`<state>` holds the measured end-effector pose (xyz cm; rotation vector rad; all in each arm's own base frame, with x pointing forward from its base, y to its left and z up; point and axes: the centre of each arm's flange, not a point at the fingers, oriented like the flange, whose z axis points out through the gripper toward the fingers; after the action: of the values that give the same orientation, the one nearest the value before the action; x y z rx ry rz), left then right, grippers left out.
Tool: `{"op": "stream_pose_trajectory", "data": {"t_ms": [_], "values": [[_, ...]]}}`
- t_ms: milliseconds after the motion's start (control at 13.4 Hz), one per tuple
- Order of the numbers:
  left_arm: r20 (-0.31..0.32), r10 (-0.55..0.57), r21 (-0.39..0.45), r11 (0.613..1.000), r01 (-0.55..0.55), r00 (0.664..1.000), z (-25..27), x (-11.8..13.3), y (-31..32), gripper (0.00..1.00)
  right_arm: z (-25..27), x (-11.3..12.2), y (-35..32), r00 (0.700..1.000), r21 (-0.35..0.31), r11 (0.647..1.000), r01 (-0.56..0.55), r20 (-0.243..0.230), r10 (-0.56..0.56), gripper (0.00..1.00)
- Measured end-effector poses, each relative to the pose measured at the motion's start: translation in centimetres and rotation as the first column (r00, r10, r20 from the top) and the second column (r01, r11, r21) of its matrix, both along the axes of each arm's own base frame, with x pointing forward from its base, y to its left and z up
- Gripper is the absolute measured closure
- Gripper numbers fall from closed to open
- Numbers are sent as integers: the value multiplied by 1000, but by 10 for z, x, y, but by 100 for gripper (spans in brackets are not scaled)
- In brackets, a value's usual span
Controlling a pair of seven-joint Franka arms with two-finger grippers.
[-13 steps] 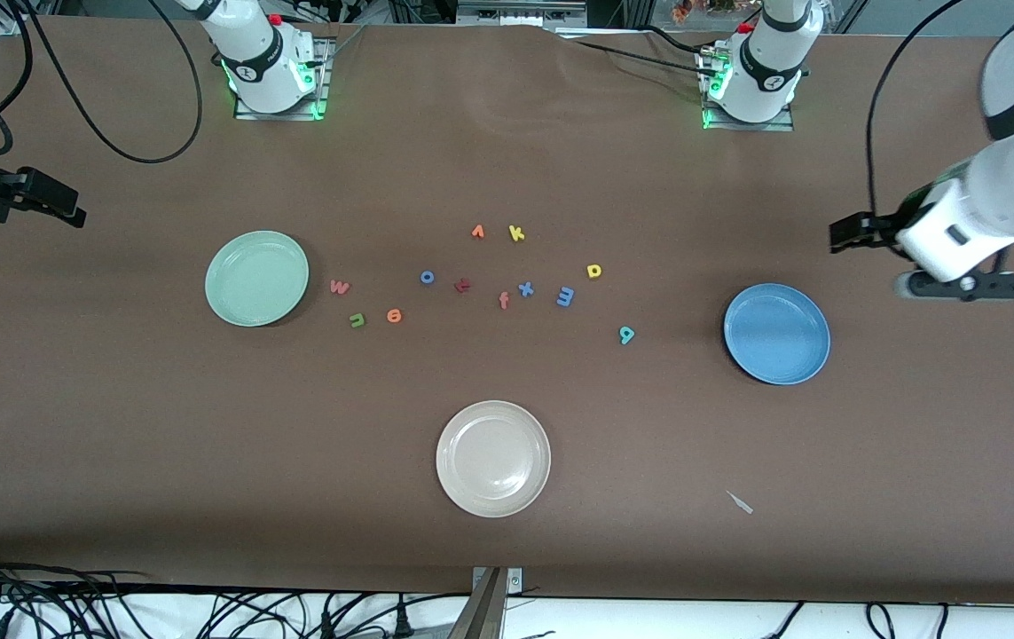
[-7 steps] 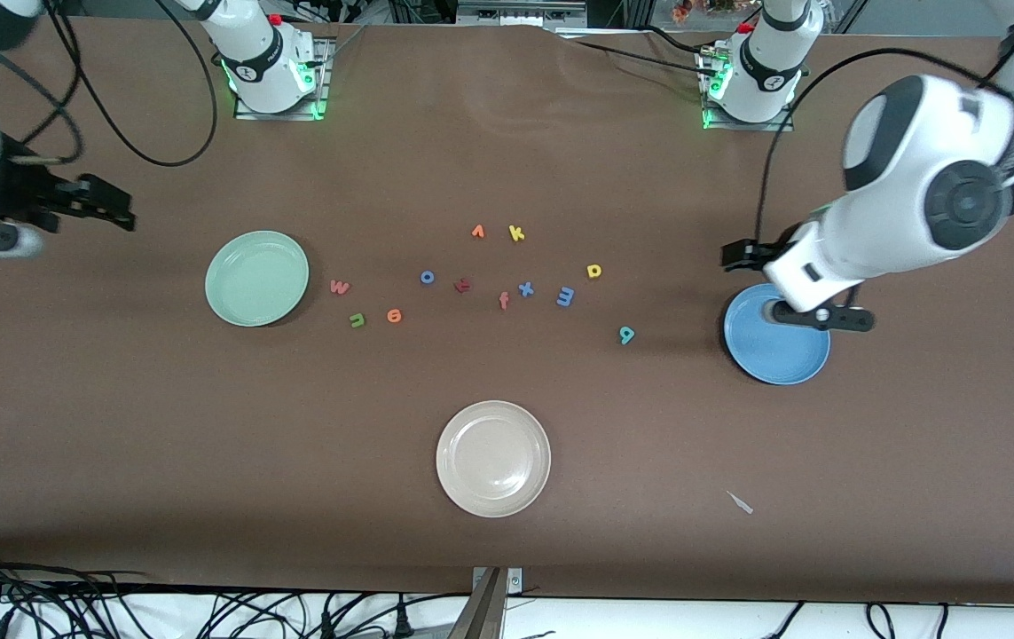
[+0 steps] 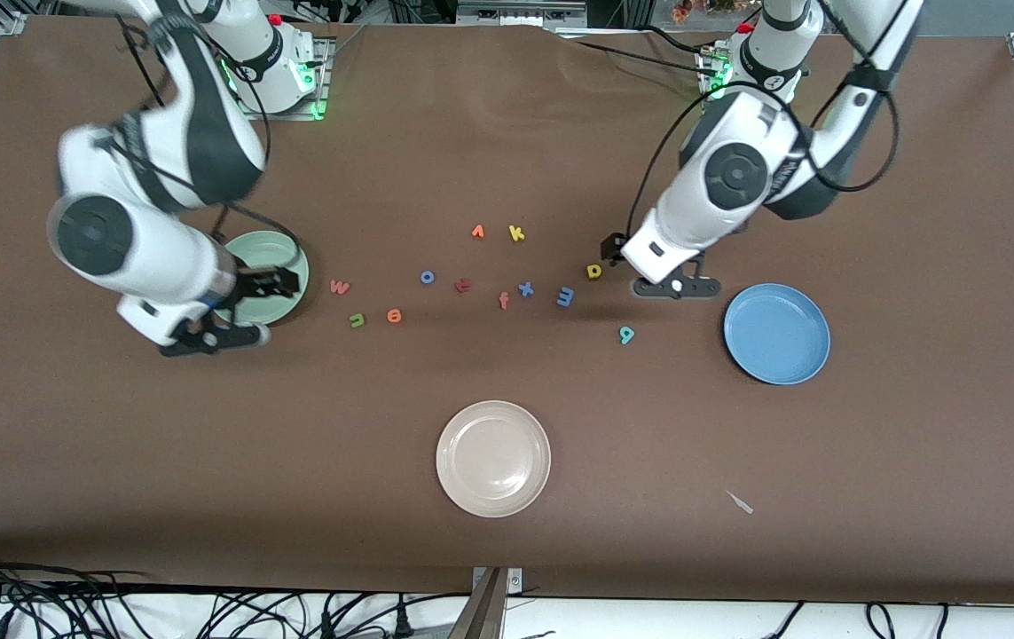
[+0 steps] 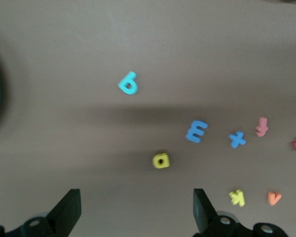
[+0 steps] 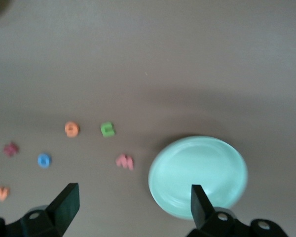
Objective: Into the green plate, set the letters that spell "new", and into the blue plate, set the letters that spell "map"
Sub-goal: 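Reach the right gripper to green c while the left gripper reaches yellow a, then grasp green c with the right gripper while the left gripper grasps yellow a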
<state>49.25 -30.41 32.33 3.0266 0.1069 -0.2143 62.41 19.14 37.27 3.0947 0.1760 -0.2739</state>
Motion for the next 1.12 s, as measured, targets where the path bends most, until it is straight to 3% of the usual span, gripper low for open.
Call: {"op": "stream_pose_trajectory", "data": {"t_ms": [149,299,374,448,523,672,897,1046,1121], "values": [[28,32,-13,999,-32,999,-27,-27,-16,0,-46,6,19,999,10,1000,10,40,-11,0],[38,68,34,997,-69,997,-52,-48,-27,0,-82,3,24,995,29,1000,10,96,-13,4],[52,87,58,994,-90,995,-64,-51,-31,0,-99,-3,23,992,40,999,10,126,-15,11],[65,101,81,991,-106,993,-76,-53,-35,0,-117,-11,21,989,48,999,8,147,-15,12],[77,114,104,987,-122,990,-89,-55,-40,0,-133,-21,19,987,52,999,6,159,-14,22],[98,142,131,979,-154,985,-109,-55,-49,0,-157,-40,20,986,54,999,-1,165,-8,39],[80,169,124,976,-178,982,-128,-47,-61,0,-169,-57,34,988,50,999,7,154,-14,39],[65,168,122,977,-175,984,-136,-48,-65,5,-170,-63,44,987,51,999,-5,158,-4,39],[60,165,124,977,-172,984,-140,-48,-66,12,-171,-65,46,988,51,999,-8,157,0,39]]}}
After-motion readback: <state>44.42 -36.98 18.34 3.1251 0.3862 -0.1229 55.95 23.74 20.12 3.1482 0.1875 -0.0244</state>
